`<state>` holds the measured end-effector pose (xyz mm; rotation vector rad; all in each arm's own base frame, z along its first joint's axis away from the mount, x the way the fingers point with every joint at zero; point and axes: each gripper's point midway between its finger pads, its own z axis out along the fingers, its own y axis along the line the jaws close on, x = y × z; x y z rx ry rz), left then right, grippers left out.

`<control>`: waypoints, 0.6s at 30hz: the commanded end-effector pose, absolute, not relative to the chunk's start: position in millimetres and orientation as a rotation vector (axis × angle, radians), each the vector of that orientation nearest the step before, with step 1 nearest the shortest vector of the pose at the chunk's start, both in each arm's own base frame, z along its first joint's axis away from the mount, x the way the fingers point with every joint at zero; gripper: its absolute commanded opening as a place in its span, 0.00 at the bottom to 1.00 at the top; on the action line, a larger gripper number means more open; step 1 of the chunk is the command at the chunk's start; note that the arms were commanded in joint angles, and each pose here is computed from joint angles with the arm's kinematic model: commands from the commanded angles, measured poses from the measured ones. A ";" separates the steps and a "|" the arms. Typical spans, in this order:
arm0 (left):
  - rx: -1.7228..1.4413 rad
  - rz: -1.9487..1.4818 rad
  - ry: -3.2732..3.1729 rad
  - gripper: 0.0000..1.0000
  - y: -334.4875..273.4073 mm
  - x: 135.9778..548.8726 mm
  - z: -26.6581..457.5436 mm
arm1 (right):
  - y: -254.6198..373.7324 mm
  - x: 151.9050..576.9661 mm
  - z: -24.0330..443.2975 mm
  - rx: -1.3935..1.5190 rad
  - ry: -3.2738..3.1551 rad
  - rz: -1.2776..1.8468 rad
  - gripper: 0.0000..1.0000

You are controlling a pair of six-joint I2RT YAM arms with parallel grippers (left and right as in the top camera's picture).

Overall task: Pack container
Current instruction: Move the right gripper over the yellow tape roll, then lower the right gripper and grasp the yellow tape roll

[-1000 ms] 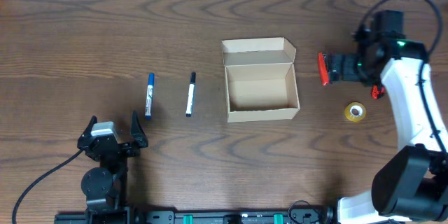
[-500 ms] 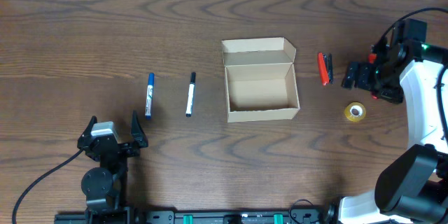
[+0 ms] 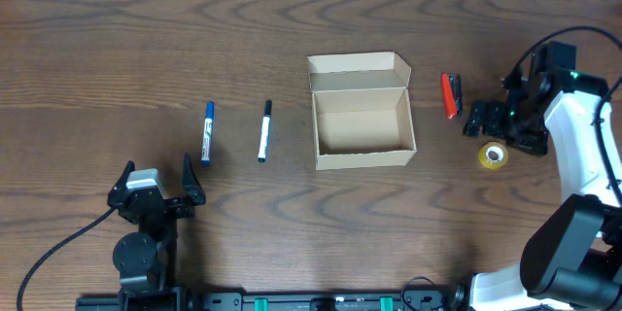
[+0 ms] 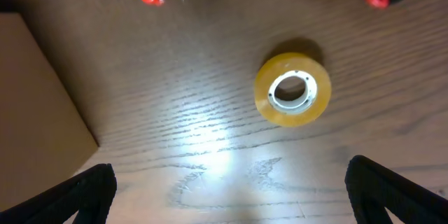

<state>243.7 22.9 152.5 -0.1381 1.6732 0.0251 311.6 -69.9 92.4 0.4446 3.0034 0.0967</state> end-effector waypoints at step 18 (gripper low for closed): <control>-0.152 0.040 1.725 0.95 25.2 242.3 135.4 | -64.1 302.1 22.5 0.374 3.223 0.021 0.99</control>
